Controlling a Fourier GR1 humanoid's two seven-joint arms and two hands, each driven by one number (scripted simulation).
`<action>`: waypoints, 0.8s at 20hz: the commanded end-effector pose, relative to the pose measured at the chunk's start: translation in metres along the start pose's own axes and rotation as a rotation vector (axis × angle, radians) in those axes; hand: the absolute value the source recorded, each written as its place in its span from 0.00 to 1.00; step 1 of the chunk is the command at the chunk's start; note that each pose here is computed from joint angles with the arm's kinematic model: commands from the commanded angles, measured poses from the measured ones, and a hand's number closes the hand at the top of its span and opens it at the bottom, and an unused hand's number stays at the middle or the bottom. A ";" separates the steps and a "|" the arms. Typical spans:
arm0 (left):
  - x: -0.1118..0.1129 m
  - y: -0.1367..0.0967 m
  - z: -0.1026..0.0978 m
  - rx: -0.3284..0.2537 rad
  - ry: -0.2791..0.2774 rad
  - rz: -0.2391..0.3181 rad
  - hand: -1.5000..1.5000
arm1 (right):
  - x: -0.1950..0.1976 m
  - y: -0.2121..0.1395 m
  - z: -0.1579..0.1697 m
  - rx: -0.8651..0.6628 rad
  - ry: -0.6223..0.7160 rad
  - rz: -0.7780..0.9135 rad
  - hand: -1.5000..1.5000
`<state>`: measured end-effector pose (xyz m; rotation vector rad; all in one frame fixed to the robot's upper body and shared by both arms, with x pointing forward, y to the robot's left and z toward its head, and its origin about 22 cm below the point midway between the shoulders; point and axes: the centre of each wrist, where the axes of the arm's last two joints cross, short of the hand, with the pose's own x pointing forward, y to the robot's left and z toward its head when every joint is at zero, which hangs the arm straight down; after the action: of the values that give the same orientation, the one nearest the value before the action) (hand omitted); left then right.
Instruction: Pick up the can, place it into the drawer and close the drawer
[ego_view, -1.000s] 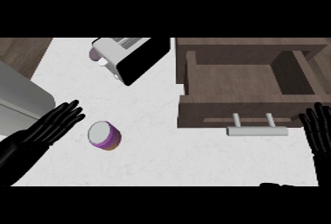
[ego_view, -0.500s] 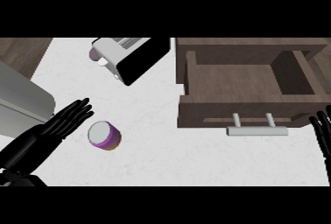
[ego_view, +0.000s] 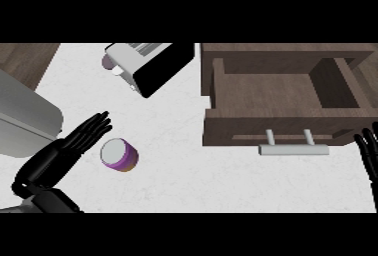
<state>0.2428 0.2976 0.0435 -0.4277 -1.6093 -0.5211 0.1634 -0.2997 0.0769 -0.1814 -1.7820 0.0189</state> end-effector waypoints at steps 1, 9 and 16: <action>-0.043 -0.012 -0.003 0.015 0.023 -0.002 0.00 | 0.004 0.000 -0.013 -0.003 -0.004 -0.013 0.00; -0.054 0.006 0.007 0.054 0.038 -0.042 0.00 | -0.004 0.000 0.000 0.004 0.004 0.019 0.00; -0.083 0.029 -0.011 0.058 0.059 -0.033 0.00 | -0.005 -0.010 -0.003 0.002 -0.010 -0.017 0.00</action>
<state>0.2664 0.3196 -0.0195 -0.3487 -1.5872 -0.5090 0.1656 -0.3018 0.0686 -0.1701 -1.7878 0.0161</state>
